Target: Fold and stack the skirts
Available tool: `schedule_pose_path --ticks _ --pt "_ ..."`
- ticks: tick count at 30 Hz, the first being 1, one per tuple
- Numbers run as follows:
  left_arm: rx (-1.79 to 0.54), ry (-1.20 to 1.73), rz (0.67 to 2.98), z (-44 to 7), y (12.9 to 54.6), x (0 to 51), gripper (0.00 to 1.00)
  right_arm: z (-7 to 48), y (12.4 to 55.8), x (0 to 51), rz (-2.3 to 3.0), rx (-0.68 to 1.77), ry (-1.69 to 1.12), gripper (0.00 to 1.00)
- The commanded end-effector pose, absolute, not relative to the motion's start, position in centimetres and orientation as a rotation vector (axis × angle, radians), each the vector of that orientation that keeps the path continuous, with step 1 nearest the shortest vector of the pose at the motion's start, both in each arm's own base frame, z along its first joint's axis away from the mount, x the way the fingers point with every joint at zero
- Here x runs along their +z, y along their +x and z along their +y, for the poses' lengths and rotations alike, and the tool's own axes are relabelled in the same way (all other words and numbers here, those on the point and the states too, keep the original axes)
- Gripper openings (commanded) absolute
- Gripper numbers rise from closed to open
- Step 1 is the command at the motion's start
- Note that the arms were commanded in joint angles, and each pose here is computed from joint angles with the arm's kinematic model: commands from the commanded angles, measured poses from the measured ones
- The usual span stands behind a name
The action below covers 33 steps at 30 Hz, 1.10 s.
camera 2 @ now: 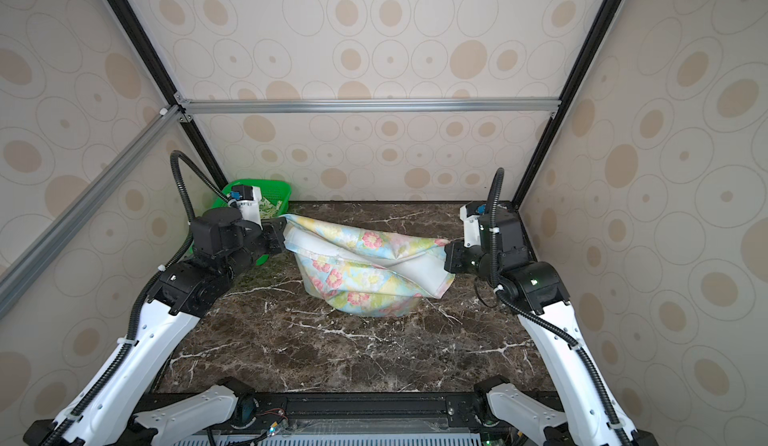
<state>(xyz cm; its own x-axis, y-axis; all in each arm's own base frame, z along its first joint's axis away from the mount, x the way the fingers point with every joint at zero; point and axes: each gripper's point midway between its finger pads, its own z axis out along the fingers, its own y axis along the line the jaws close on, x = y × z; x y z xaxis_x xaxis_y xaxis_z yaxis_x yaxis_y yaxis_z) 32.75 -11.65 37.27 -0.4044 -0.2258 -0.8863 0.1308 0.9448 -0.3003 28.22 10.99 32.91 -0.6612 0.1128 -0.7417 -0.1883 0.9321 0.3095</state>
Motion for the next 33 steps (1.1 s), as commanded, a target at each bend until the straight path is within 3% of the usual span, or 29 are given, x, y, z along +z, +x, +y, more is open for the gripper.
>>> schedule_pose_path --ticks 1,14,21,27,33 --pt "-0.417 -0.069 1.895 -12.0 33.5 39.0 0.00 11.3 28.5 33.5 2.249 0.482 -0.066 0.00" --pt "-0.547 -0.124 1.904 -11.4 29.1 38.0 0.00 12.1 23.7 34.7 2.223 0.624 -0.157 0.00" --pt "-0.628 -0.152 1.868 -11.3 27.5 40.0 0.00 12.3 22.5 36.4 2.193 0.713 -0.081 0.00" --pt "-0.626 -0.054 1.948 -15.0 33.1 37.6 0.00 13.0 28.0 31.9 2.403 0.592 -0.058 0.00" --pt "-0.676 -0.022 2.058 -18.9 40.5 28.8 0.00 13.0 35.4 22.0 2.543 0.411 0.036 0.00"
